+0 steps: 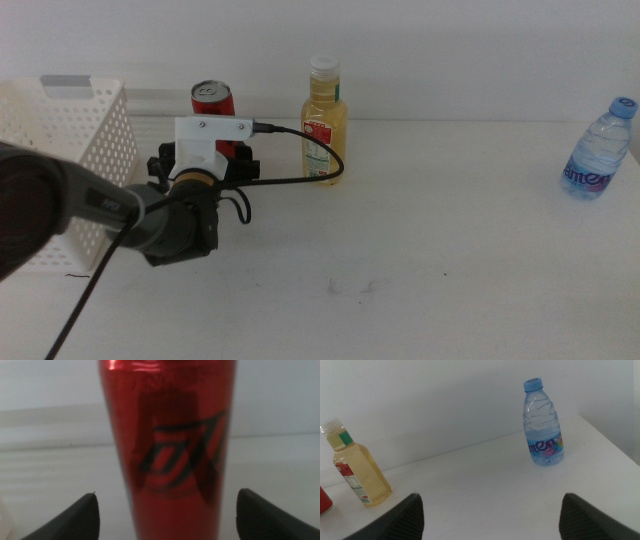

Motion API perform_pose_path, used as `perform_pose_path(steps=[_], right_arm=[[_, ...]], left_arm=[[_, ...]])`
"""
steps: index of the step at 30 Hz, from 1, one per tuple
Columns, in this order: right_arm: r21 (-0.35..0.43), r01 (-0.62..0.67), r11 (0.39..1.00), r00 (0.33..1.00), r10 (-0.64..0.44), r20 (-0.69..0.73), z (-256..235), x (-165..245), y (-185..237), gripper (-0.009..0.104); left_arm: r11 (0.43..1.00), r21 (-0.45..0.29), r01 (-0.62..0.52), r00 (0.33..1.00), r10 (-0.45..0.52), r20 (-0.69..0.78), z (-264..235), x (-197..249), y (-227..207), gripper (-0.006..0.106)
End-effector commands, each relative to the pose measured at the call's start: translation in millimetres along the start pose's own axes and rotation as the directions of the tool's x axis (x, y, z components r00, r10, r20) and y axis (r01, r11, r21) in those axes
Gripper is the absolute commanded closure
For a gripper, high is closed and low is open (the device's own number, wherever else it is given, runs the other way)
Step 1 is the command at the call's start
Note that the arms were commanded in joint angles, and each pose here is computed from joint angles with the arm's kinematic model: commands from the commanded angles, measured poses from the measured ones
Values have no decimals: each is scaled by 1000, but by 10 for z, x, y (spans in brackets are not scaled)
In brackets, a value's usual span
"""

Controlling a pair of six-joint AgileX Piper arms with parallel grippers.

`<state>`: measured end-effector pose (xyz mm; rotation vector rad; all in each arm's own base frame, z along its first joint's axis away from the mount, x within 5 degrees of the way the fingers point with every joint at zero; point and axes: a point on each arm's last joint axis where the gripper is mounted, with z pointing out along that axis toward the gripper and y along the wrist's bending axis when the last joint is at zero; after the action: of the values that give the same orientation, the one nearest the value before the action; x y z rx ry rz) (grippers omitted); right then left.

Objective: Use arms to grab the bottles and put them into the dustbin to the left of the table.

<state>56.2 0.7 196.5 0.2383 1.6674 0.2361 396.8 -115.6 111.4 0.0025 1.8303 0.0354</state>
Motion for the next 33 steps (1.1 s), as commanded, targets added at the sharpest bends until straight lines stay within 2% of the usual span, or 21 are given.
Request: perform_pose_path(steps=[1, 6, 9, 12, 14, 17, 19, 21, 23, 24, 25, 28, 33], right_arm=[[6, 15, 1000, 1000, -15, 17, -2, -5, -5, 16], [6, 15, 1000, 1000, -15, 17, -2, -5, -5, 16], [6, 15, 1000, 1000, -15, 17, -2, -5, -5, 16], [6, 15, 1000, 1000, -15, 17, -2, -5, -5, 16], [6, 15, 1000, 1000, -15, 17, -2, -5, -5, 16], [6, 15, 1000, 1000, -15, 17, -2, -5, -5, 16], [6, 15, 1000, 1000, -15, 17, -2, -5, -5, 16], [6, 15, 1000, 1000, -15, 17, -2, -5, -5, 16], [6, 15, 1000, 1000, -15, 17, -2, -5, -5, 16], [6, 15, 1000, 1000, -15, 17, -2, -5, -5, 16], [6, 15, 1000, 1000, -15, 17, -2, -5, -5, 16], [6, 15, 1000, 1000, -15, 17, -2, -5, -5, 16], [6, 15, 1000, 1000, -15, 17, -2, -5, -5, 16]], left_arm=[[1000, -20, -14, 1000, 14, 26, 134, -5, 12, 7], [999, -32, 0, 999, 1, 50, 364, 24, -9, 7], [998, -60, 27, 998, -24, 54, 411, 16, 6, 17], [994, -89, 58, 998, -54, 44, 353, -63, 0, 44], [993, -104, 46, 999, -46, 2, 210, -176, -30, 69], [983, -130, -128, 990, 118, -80, -166, -437, -64, 102], [976, -158, -151, 984, 133, -121, -496, -706, -93, 102], [978, -172, -119, 976, 83, -203, -795, -927, -95, 102], [985, -93, -143, 955, 113, -272, -1034, -1166, -70, 102], [974, -53, -220, 947, 200, -250, -1092, -1302, -23, 102], [970, -41, -240, 948, 225, -223, -1179, -1398, 26, 102], [970, -80, -228, 967, 215, -138, -1386, -1720, 230, 102], [954, -212, -213, 976, 199, -85, -1568, -2001, 598, 102]])
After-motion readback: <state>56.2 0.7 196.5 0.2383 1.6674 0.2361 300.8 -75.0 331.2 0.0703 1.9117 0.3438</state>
